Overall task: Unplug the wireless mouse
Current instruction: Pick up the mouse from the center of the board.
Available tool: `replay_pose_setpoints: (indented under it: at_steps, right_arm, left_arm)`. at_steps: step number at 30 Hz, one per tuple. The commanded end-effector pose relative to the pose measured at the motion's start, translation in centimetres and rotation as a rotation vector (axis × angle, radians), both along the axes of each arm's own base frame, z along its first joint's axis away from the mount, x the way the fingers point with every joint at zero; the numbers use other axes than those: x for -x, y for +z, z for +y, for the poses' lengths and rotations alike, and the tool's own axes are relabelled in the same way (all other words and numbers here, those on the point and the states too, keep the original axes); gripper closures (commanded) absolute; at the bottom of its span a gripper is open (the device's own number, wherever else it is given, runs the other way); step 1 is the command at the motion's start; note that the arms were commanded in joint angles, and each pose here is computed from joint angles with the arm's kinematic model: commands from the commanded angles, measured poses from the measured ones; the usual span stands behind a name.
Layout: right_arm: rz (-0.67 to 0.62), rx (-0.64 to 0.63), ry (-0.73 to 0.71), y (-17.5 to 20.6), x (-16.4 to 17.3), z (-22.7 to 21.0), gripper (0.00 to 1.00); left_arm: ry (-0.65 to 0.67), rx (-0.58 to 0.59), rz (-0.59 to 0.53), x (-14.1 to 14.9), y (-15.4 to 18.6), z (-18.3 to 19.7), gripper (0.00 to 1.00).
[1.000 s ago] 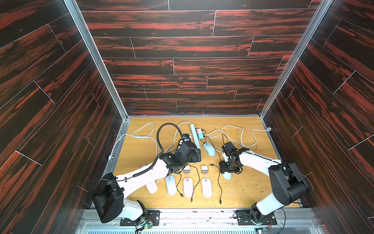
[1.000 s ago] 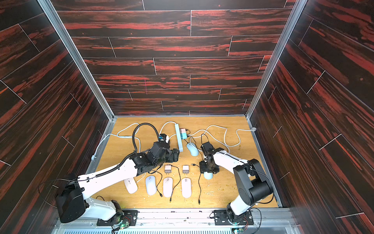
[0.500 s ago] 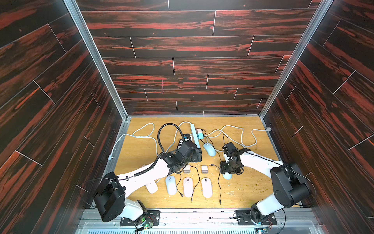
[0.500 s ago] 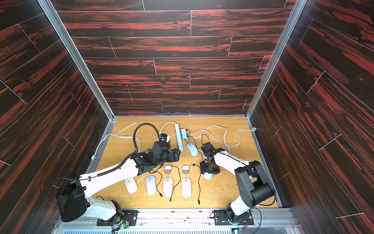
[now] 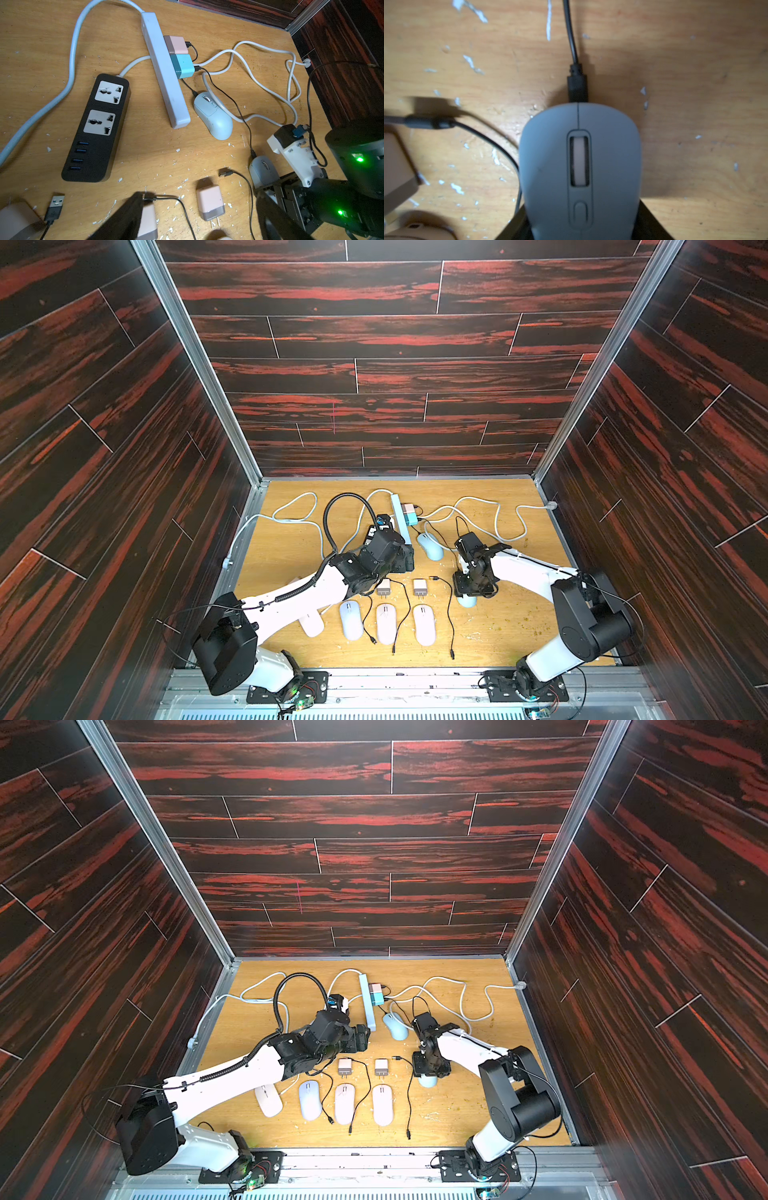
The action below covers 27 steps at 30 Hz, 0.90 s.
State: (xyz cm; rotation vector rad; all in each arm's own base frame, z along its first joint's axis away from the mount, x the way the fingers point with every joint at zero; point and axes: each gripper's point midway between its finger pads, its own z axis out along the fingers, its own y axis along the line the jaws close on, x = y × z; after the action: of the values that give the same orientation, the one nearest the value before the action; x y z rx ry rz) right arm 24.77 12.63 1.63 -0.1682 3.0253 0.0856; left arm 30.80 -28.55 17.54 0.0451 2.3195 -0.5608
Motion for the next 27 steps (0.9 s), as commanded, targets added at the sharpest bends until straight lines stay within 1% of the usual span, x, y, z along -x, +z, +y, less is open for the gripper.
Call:
replay_pose_setpoints:
  at_steps: [1,5,7,10,14,16,19,22,27]
  right_arm:
    - [-0.047,-0.047,0.015,1.4,-0.1,0.5,0.46]
    - [-0.133,-0.073,0.016,3.4,-0.6,0.5,0.56]
    - [-0.166,-0.114,0.035,4.1,-0.5,0.9,0.63]
    - [-0.207,-0.194,0.067,4.9,-0.4,2.1,0.76]
    - [-0.245,-0.307,0.104,5.8,-0.1,3.7,0.91]
    - [-0.278,-0.350,0.116,6.4,0.0,4.1,1.00]
    - [-0.311,-0.411,0.142,7.1,0.2,4.9,1.00]
    - [-0.321,-0.459,0.172,7.8,0.6,5.6,1.00]
    - [-0.365,-0.502,0.204,9.3,0.7,6.0,1.00]
  left_arm:
    - [0.025,-0.001,0.010,-0.3,-0.6,0.4,0.14]
    - [0.001,0.042,0.003,-0.8,-0.1,-1.0,0.15]
    - [-0.002,0.069,0.002,-1.2,0.1,-1.7,0.15]
    - [-0.016,0.136,0.007,-1.5,0.2,-3.0,0.15]
    - [-0.027,0.240,0.045,-1.8,-0.4,-4.8,0.14]
    - [-0.037,0.301,0.059,-1.9,-0.7,-5.9,0.14]
    - [-0.043,0.355,0.088,-2.2,-1.2,-7.1,0.16]
    - [-0.073,0.377,0.116,-2.3,-1.5,-7.9,0.18]
    - [-0.059,0.415,0.101,-3.0,-0.7,-8.0,0.19]
